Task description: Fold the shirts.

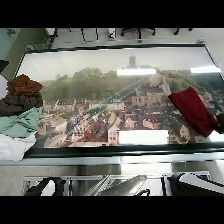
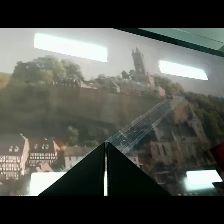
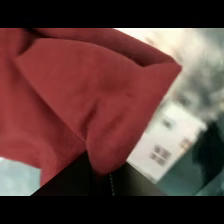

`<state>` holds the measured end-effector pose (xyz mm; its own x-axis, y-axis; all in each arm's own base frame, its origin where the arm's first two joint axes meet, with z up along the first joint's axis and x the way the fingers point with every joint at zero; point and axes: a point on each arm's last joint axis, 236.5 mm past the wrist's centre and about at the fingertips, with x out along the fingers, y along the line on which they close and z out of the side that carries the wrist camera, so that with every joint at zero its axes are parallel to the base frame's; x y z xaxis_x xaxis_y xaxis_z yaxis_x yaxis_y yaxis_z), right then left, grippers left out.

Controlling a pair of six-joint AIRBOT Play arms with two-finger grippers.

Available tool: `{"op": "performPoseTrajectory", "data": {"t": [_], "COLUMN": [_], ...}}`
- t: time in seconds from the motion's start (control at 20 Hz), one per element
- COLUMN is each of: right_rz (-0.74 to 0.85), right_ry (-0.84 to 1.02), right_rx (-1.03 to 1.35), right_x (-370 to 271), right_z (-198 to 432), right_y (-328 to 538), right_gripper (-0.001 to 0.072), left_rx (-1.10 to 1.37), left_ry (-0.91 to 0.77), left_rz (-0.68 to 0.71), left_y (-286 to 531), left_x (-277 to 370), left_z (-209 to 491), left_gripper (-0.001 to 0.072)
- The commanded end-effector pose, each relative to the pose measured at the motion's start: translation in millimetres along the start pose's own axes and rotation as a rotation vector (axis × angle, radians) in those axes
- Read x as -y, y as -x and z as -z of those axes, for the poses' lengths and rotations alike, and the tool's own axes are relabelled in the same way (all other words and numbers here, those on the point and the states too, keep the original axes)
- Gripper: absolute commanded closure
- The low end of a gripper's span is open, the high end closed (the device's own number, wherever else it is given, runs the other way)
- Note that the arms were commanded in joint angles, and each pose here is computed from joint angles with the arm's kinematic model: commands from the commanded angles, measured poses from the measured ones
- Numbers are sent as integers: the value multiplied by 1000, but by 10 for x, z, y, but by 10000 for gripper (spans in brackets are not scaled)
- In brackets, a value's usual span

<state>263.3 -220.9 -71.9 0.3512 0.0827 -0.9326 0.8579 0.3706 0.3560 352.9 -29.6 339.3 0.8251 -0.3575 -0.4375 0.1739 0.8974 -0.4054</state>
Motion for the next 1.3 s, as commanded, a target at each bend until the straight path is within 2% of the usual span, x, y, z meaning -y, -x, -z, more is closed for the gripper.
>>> {"op": "performPoseTrajectory", "data": {"t": [0.0, 0.15, 0.2, 0.25, 0.3, 0.35, 0.45, 0.5, 0.55, 0.6, 0.7, 0.75, 0.8, 0.9, 1.05, 1.25], "right_rz": [-61, -89, -90, -92, -95, -98, -81, -51, -35, -29, -75, -134, -231, -341, -426, -526], "right_ry": [-123, -79, -76, -74, -70, -65, -28, -4, 35, 72, 83, 127, 262, 428, 674, 916], "right_rx": [4, -11, -21, -38, -64, -95, -156, -170, -166, -140, -49, 6, 64, 125, 159, 72], "right_x": [117, 46, 38, 28, 16, 0, -9, 6, -27, -111, -419, -671, -1087, -1607, -2126, -2259], "right_z": [257, 305, 332, 377, 443, 523, 639, 625, 574, 479, 286, 227, 271, 486, 1071, 2179], "right_y": [-213, -189, -177, -163, -143, -114, 47, 226, 416, 652, 1094, 1287, 1486, 1649, 1767, 1599], "right_gripper": [688, 677, 609, 299, 54, 42, 54, 103, 193, 253, 254, 373, 681, 686, 686, 686], "left_rx": [0, -1, -1, -1, -1, -2, -10, -13, -17, -17, -16, -17, -29, -52, -101, -289], "left_ry": [1, 1, 1, 1, 1, 1, 2, 2, 2, 2, 2, 2, 0, -11, -13, -54], "left_rz": [2, 2, 2, 2, 2, 2, 4, 4, 5, 4, 4, 4, 8, 34, 120, 155], "left_y": [1, 1, 1, 1, 1, 1, 1, 1, 2, 2, 2, 2, -2, -77, -274, -549], "left_x": [7, 7, 8, 7, 8, 8, 12, 13, 14, 13, 12, 13, 24, 124, 409, 592], "left_z": [2, 4, 5, 5, 5, 5, 24, 33, 41, 41, 40, 42, 71, 167, 578, 1689], "left_gripper": [692, 691, 691, 691, 692, 691, 691, 692, 691, 691, 692, 691, 691, 692, 693, 692]}}
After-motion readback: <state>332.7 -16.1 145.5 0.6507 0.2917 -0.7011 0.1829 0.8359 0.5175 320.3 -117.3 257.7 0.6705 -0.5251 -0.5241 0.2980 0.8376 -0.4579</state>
